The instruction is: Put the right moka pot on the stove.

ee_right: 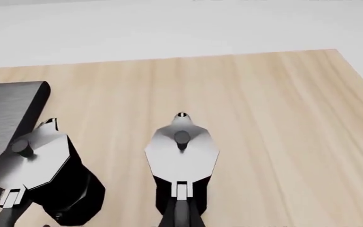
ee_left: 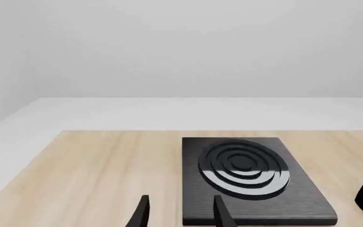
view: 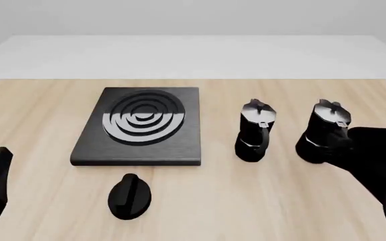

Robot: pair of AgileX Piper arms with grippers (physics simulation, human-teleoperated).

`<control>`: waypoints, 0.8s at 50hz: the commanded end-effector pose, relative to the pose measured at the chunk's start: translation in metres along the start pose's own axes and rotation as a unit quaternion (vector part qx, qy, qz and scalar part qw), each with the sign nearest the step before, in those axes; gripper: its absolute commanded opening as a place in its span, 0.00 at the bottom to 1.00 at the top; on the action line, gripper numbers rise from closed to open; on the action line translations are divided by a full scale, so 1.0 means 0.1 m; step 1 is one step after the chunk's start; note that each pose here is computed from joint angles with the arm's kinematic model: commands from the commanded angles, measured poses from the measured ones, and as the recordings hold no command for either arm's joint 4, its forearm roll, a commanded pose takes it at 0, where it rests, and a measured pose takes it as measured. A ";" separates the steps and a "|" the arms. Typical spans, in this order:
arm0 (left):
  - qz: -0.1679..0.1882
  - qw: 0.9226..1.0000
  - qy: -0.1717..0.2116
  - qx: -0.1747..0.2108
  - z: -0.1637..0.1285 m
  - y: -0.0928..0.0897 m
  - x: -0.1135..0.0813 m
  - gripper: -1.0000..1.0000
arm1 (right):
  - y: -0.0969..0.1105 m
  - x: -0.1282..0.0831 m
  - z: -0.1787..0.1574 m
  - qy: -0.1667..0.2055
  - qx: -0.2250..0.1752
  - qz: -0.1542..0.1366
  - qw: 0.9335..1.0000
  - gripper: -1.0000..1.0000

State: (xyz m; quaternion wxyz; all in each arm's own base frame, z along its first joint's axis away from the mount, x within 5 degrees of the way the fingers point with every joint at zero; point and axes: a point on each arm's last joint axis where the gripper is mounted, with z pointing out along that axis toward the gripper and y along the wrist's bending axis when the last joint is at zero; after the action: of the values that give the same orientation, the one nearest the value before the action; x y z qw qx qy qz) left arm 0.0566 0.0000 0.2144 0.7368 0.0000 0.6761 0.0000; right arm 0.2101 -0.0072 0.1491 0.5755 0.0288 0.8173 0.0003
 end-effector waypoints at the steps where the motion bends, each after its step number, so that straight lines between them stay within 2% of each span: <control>1: 0.000 1.000 0.000 0.000 0.00 0.00 0.00 1.00 | 0.05 -0.21 -0.16 -0.025 -0.010 -0.004 1.000 0.00; 18: 0.000 1.000 0.000 0.000 0.00 0.00 0.00 1.00 | 0.11 -0.65 -0.65 -0.068 -0.027 -0.026 0.997 0.00; 32: 0.000 1.000 0.000 0.000 0.00 0.00 0.00 1.00 | 0.15 -0.88 -0.93 -0.091 -0.039 -0.032 0.995 0.00; 38: 0.000 1.000 0.000 0.000 0.00 0.00 0.00 1.00 | 0.19 -1.01 -1.06 -0.100 -0.053 -0.040 0.993 0.00; 40: 0.000 1.000 0.000 0.000 0.00 0.00 0.00 1.00 | 0.22 -1.09 -1.10 -0.104 -0.061 -0.052 0.991 0.00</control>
State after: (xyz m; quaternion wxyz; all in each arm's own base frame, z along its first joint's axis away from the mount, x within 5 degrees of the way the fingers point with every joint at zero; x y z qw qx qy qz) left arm 0.0566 0.0000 0.2144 0.7368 0.0000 0.6761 0.0000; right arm 0.1579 0.0082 0.2515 0.6275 -0.0264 0.7781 0.0111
